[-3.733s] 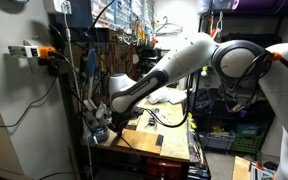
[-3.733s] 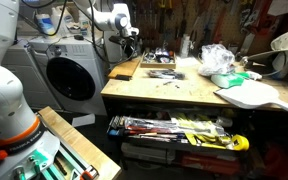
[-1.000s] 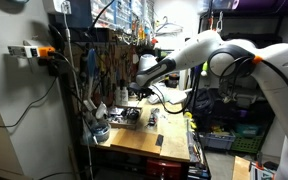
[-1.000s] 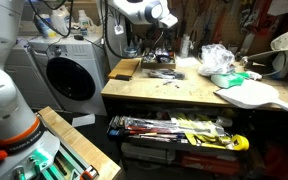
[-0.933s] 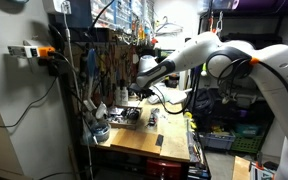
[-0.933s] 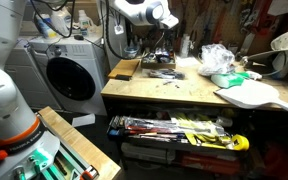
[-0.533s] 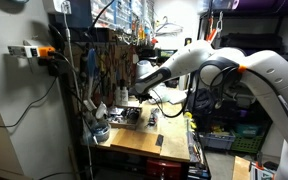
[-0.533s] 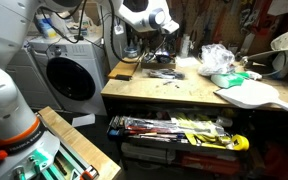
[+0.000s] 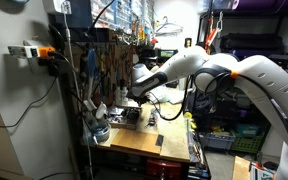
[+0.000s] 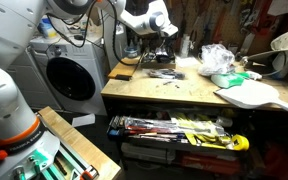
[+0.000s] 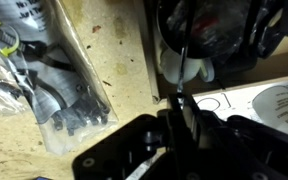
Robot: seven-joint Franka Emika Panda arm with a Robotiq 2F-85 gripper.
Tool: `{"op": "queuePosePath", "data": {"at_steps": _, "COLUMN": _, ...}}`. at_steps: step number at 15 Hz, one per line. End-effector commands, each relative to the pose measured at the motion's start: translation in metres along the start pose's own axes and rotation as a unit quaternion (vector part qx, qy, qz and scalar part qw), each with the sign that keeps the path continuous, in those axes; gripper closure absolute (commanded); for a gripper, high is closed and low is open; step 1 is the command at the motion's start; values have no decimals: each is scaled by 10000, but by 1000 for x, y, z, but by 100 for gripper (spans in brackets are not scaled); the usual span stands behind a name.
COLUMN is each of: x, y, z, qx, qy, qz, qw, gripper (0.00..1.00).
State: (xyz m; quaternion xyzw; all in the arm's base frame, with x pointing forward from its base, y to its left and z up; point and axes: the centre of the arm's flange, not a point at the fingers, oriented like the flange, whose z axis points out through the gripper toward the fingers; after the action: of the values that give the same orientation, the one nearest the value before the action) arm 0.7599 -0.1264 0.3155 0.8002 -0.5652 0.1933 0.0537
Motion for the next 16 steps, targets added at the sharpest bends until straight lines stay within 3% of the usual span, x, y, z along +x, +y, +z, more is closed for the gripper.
{"op": "queuePosePath", "data": {"at_steps": 1, "x": 0, "y": -12, "z": 5, "qx": -161, "qy": 75, "qz": -30, "qw": 9998, "gripper": 98}}
{"op": "queuePosePath", "data": {"at_steps": 2, "x": 1, "y": -13, "z": 3, "qx": -170, "qy": -12, "qz": -104, "qw": 9998, "gripper": 98}}
{"op": "queuePosePath", "data": {"at_steps": 3, "x": 1, "y": -14, "z": 2, "qx": -171, "qy": -55, "qz": -140, "qw": 9997, "gripper": 66}}
{"op": "queuePosePath", "data": {"at_steps": 5, "x": 1, "y": -16, "z": -3, "qx": -101, "qy": -50, "qz": -154, "qw": 9998, "gripper": 60}}
{"op": "queuePosePath", "data": {"at_steps": 11, "x": 10, "y": -22, "z": -44, "qx": 477, "qy": -384, "qz": -598, "qw": 9963, "gripper": 14}}
{"op": "queuePosePath", "data": {"at_steps": 13, "x": 12, "y": -20, "z": -61, "qx": 507, "qy": -509, "qz": -784, "qw": 9943, "gripper": 1}}
{"op": "queuePosePath", "data": {"at_steps": 16, "x": 11, "y": -1, "z": -83, "qx": 621, "qy": -733, "qz": -1515, "qw": 9838, "gripper": 0}}
